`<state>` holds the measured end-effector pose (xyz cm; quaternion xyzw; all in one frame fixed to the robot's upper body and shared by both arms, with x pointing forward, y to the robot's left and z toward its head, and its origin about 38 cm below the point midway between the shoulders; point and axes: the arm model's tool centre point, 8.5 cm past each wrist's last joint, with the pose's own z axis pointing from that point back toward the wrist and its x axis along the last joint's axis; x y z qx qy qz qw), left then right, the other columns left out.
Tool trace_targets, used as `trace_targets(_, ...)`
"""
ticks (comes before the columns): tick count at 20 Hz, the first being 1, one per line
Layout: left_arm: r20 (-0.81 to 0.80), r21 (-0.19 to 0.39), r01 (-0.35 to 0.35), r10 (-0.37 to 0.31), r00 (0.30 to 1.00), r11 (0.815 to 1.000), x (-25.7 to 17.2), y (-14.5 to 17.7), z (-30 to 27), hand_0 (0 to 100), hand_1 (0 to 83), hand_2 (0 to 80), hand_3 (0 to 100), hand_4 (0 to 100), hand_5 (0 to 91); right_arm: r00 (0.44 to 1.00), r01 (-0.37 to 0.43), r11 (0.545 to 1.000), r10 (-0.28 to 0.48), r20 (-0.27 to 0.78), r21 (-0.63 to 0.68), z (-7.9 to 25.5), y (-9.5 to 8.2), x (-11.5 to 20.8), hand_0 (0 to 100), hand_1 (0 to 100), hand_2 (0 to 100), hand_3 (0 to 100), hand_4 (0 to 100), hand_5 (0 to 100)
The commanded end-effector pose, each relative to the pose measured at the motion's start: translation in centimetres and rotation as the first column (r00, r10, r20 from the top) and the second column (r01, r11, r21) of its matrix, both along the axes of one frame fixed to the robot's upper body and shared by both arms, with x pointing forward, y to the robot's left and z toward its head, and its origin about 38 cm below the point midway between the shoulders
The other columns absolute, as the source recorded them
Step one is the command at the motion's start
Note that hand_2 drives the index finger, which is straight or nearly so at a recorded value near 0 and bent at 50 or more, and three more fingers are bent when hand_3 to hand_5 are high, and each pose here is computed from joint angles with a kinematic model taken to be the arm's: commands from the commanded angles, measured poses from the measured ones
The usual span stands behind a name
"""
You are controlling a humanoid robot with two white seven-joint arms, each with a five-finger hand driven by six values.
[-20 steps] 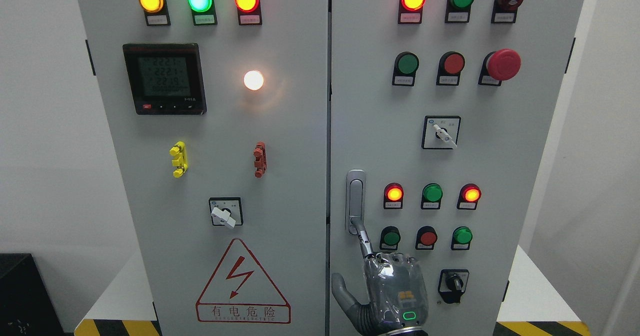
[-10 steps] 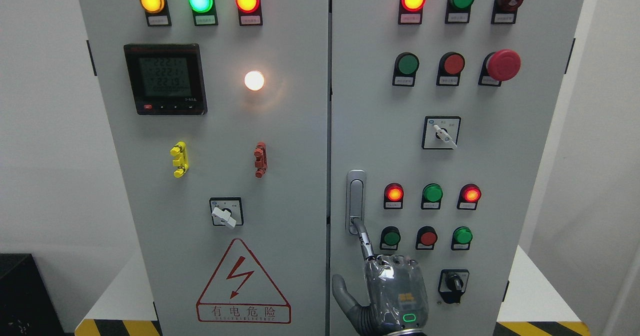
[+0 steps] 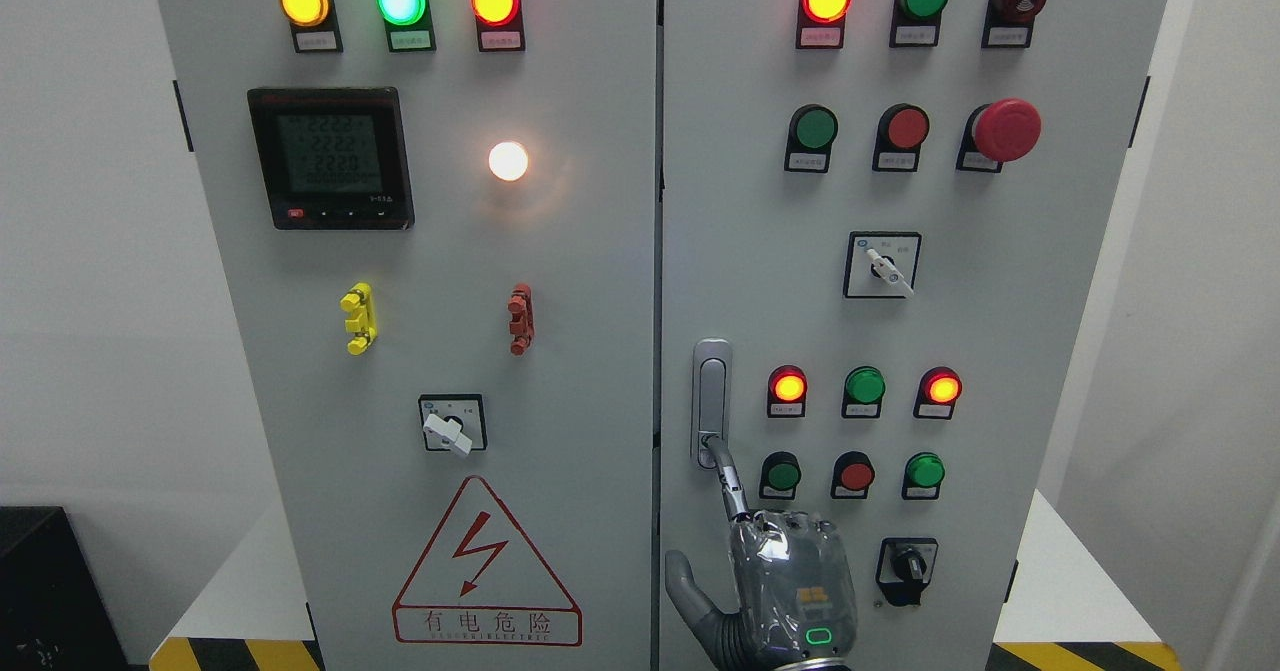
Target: Release door handle
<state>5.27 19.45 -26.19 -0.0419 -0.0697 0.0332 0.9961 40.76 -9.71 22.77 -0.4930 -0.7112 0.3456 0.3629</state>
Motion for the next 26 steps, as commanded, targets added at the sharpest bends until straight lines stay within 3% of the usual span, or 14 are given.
trace_targets(1,0.018,0.002,0.019,-0.019,1.0,1.0,0.6,0.0,0.0,0,0.0,2.3,8,1,0.0,1.0,-0.004,1.0,0.004,-0.027,-0.014,-1.0,0.3,0.3,36,39,1,100,100,99)
trace_targets(26,0.018,0.001,0.02,-0.02,1.0,1.0,0.6,0.0,0.0,0,0.0,2.5,8,1,0.0,0.999,-0.009,1.0,0.009,-0.048,-0.013,-1.9,0.4,-0.4,36,38,2,100,100,99)
